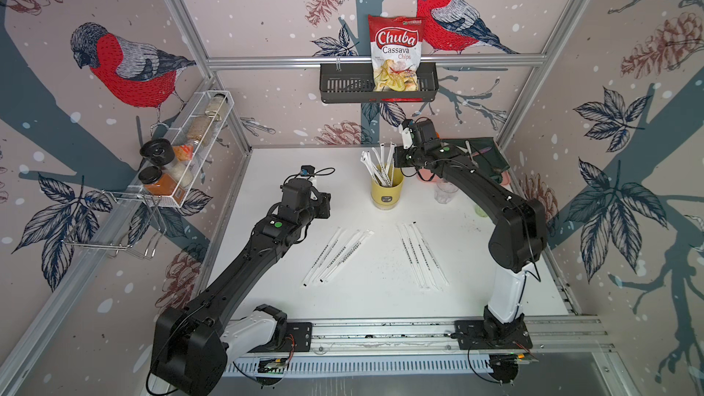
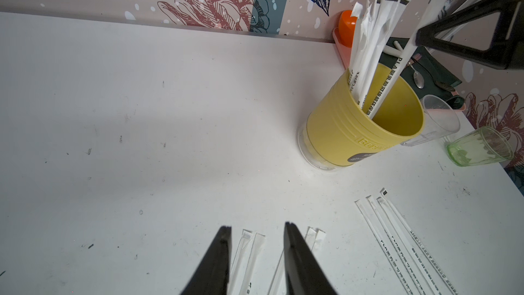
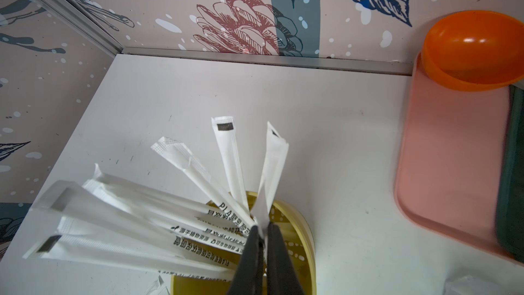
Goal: Take the straws out of the storage container
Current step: Pick up the straw from the container.
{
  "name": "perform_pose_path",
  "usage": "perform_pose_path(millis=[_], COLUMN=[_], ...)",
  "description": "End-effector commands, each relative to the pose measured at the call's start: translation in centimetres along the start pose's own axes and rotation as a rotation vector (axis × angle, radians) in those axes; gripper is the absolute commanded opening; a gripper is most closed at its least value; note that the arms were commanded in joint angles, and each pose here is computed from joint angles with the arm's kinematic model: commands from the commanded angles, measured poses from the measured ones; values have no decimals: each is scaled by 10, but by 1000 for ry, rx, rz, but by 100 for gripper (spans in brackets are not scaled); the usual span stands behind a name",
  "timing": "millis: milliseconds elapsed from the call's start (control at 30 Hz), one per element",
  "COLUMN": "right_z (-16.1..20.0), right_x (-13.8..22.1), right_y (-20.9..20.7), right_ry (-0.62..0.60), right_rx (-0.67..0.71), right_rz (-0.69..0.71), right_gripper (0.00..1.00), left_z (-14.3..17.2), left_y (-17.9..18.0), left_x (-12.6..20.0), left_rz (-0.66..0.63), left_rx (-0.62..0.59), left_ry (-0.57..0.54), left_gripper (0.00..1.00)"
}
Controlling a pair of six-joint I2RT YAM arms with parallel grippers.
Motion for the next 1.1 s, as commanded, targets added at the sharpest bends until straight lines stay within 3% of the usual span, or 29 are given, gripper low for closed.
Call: perform_pose_path(millis=[0,367,733,933,1067], right_z=[-5,-20,-41,-18,10], right_x=[11,59,192,257,276], right_y=[1,18,35,28,16], right_ry=[-26,-107,-334,-319,-235], right_rx=[20,48,73,36,-5], right_rz=[23,10,29,69,118], right_gripper=[8,3,0,0,0], left_z=[-8,-13,-17,-17,-19], left_y=[-3,-4,-6,-5,-7], left_x=[3,7,17,26,30], left_rz=[25,34,44,47,64], left_rx=[8,14,8,3,6], left_ry=[-40,-68,-88,-124,-141], left_gripper=[35,35,35,35,35])
Point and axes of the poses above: each gripper's point midway between its finger pads, its own x axis back along the fingers, its own y axis along the line the jaws close on, z = x × y, the point moved 8 cm from there along x, back along the fingers
